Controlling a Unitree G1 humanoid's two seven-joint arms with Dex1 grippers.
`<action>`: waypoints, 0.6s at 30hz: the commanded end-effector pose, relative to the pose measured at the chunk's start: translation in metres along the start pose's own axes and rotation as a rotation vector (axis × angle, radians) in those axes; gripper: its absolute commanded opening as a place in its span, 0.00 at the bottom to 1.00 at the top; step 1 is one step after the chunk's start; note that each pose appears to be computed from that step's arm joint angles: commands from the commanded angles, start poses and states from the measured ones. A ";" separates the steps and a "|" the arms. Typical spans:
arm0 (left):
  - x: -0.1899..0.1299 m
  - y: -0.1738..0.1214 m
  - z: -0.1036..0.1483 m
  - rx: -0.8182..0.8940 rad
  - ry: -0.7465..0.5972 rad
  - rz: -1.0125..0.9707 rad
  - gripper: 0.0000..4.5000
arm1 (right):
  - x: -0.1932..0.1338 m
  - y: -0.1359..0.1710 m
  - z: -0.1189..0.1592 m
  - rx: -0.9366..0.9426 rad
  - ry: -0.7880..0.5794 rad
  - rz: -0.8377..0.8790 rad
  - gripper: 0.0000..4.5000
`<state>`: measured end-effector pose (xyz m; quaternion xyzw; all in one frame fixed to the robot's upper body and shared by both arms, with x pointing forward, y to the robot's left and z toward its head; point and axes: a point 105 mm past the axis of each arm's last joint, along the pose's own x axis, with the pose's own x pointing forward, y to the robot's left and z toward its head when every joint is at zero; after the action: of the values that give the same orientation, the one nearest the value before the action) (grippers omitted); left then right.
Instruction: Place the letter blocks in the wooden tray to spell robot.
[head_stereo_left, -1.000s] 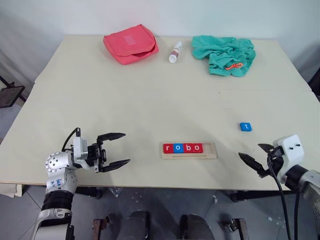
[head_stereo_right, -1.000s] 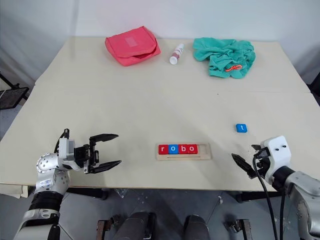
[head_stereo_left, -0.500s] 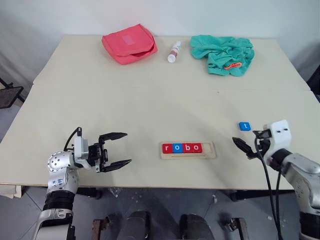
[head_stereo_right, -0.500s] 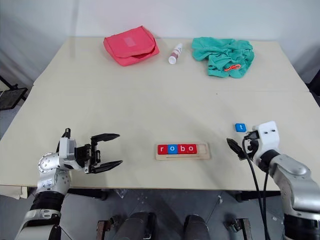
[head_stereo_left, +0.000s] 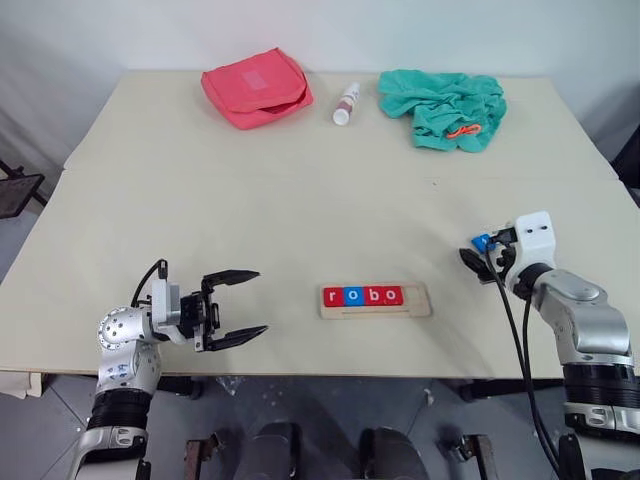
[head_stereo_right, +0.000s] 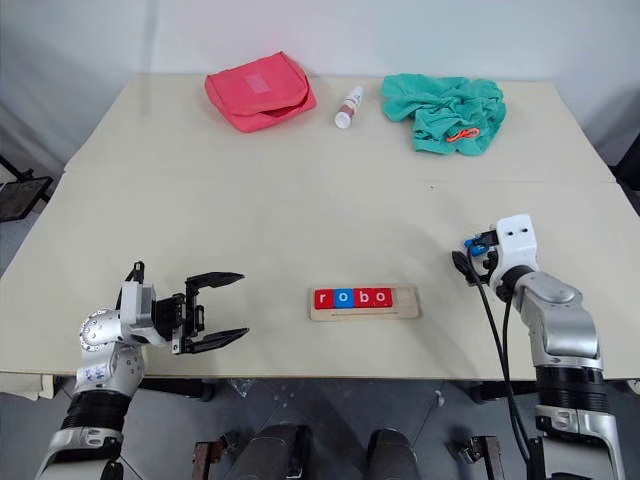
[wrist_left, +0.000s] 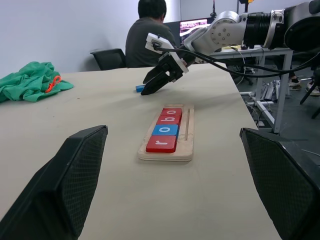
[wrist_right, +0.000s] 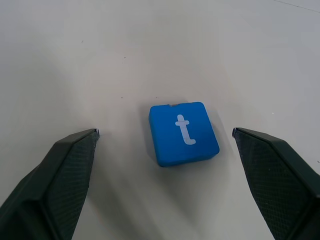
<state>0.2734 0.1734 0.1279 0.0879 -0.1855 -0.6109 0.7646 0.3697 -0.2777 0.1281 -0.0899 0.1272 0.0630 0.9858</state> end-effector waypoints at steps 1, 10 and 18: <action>0.000 -0.001 0.005 0.026 0.003 0.000 1.00 | 0.001 -0.001 -0.003 0.004 0.000 0.011 0.99; 0.002 0.001 0.003 0.030 0.005 0.007 1.00 | 0.003 -0.006 -0.019 0.005 0.066 0.073 0.87; 0.003 0.002 0.003 0.031 0.003 0.007 1.00 | 0.003 -0.004 -0.019 0.021 0.063 0.084 0.33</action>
<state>0.2745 0.1718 0.1268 0.0887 -0.1844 -0.6053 0.7693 0.3747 -0.2724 0.1232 -0.0761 0.1340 0.1232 0.9804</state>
